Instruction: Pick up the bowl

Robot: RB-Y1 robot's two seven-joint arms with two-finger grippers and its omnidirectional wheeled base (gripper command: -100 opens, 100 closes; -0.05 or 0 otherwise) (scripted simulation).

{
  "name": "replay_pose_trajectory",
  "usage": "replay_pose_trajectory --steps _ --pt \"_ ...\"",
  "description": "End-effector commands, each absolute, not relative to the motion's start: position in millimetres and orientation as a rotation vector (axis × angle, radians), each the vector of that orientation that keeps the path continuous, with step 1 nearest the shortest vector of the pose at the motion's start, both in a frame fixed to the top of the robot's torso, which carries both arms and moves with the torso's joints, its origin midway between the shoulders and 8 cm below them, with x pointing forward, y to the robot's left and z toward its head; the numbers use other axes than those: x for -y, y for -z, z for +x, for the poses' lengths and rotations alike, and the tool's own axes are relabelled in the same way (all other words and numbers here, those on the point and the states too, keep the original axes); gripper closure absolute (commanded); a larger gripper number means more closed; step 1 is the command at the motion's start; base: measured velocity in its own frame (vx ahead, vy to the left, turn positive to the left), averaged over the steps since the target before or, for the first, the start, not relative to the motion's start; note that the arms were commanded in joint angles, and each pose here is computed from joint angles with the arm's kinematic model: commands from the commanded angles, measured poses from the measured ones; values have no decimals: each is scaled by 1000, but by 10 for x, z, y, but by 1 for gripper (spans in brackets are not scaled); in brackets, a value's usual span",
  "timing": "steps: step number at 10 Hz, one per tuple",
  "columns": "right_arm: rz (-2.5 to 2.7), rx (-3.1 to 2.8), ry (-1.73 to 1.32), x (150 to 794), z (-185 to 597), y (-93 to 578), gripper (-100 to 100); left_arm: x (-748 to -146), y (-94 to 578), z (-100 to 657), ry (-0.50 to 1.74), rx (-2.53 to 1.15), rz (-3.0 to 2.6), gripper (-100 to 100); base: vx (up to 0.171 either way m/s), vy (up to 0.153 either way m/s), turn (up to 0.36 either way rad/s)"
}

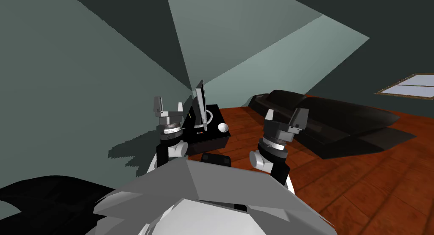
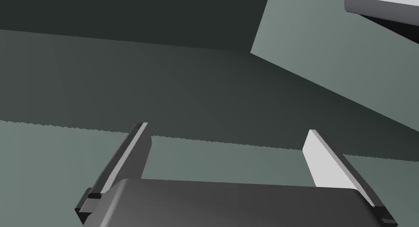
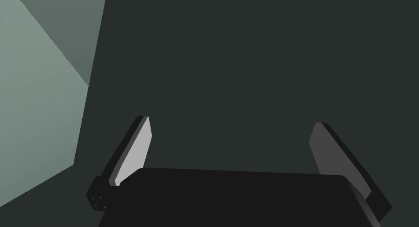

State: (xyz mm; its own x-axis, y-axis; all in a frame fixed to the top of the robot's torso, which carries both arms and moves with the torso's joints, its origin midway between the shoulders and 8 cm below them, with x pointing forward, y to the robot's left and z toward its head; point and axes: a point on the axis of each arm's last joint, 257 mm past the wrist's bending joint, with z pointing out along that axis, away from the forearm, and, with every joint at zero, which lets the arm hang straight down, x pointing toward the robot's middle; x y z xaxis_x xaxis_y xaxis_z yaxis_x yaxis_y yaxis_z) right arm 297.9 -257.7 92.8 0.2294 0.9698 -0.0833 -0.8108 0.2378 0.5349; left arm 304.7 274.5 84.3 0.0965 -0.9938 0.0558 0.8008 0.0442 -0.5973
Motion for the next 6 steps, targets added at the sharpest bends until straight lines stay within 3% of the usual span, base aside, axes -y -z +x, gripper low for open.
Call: replay_pose_trajectory --steps 1,6 --pt "416 -487 -1277 2509 3047 -883 -100 -2745 -843 3047 1437 -429 -560 0 0 -4 61" --pt "407 -658 -1262 2248 3370 -619 -100 -2745 -843 3047 1437 -429 -560 0 0 -11 98"
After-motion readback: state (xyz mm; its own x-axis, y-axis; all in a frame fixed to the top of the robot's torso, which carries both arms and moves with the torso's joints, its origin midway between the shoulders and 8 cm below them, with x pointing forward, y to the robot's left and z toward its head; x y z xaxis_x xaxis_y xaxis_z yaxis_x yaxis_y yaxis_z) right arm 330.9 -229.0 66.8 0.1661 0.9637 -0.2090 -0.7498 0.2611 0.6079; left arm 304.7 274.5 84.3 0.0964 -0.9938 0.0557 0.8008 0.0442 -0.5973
